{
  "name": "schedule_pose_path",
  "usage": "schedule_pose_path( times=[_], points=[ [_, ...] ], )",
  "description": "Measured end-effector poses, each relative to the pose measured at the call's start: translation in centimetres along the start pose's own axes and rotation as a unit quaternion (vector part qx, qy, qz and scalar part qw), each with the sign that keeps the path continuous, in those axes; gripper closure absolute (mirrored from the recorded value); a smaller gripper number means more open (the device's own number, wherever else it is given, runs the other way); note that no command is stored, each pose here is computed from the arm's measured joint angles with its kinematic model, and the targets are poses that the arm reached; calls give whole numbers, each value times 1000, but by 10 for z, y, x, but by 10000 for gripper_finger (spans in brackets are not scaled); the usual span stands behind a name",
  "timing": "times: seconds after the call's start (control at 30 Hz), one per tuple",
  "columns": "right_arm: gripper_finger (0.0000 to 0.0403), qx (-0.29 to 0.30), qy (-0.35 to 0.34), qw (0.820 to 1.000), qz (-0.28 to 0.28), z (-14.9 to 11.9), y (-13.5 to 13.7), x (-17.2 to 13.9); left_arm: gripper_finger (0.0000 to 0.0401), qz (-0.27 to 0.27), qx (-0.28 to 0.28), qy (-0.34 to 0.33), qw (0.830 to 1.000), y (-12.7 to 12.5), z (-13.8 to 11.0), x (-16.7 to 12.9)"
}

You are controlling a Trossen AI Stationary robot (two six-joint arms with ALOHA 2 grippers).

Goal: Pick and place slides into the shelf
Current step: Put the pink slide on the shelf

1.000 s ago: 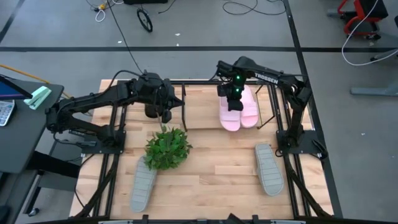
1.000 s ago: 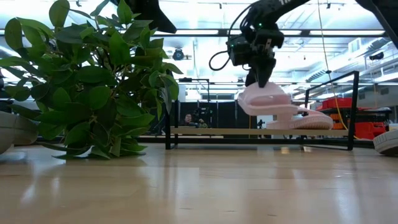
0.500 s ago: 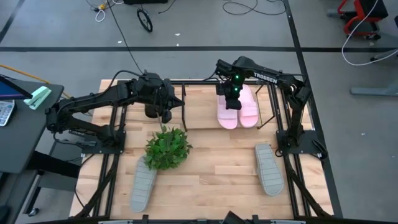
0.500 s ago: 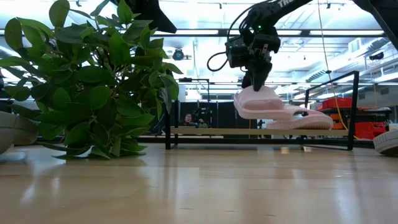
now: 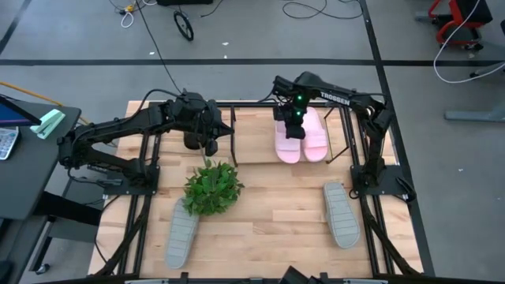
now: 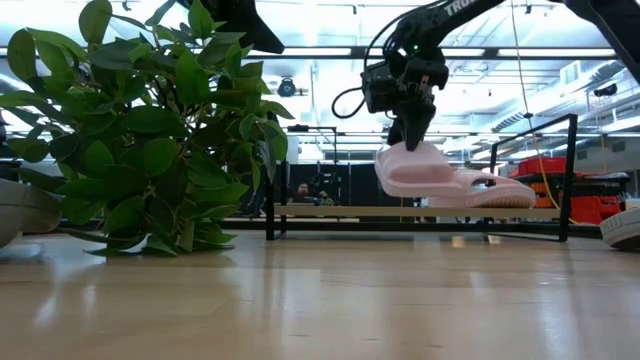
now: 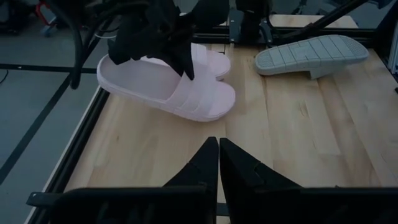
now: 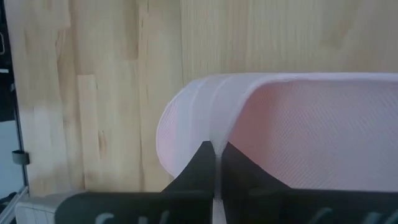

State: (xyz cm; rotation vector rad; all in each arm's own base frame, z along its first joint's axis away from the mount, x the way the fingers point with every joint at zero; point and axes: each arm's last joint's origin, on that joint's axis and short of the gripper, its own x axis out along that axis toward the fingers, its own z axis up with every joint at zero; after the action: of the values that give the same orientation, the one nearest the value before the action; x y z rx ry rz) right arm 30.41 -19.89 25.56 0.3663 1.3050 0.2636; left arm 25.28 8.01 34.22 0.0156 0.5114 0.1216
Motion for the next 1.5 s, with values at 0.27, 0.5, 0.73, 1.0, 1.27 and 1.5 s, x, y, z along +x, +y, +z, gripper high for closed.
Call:
schedule_pose_path(
  times=[0.27,0.5,0.73,1.0,1.27,1.5],
  points=[
    [394,-1,1,1000,0,2,-2,3,389,-1,-1,7,1000,0,-1,0],
    [394,0,0,1000,0,2,-2,3,381,-1,-1,10,1000,0,-2,0],
    [394,-1,-1,1000,0,2,-2,3,383,-1,-1,11,1000,0,-2,0],
    [394,-2,-2,1000,-1,2,-2,3,386,-1,2,11,1000,0,-2,0],
    [394,-2,-2,1000,-1,2,-2,3,378,-1,3,11,1000,0,-2,0],
    [394,0,-1,1000,-1,3,-4,6,388,-1,3,11,1000,0,-2,0]
  ],
)
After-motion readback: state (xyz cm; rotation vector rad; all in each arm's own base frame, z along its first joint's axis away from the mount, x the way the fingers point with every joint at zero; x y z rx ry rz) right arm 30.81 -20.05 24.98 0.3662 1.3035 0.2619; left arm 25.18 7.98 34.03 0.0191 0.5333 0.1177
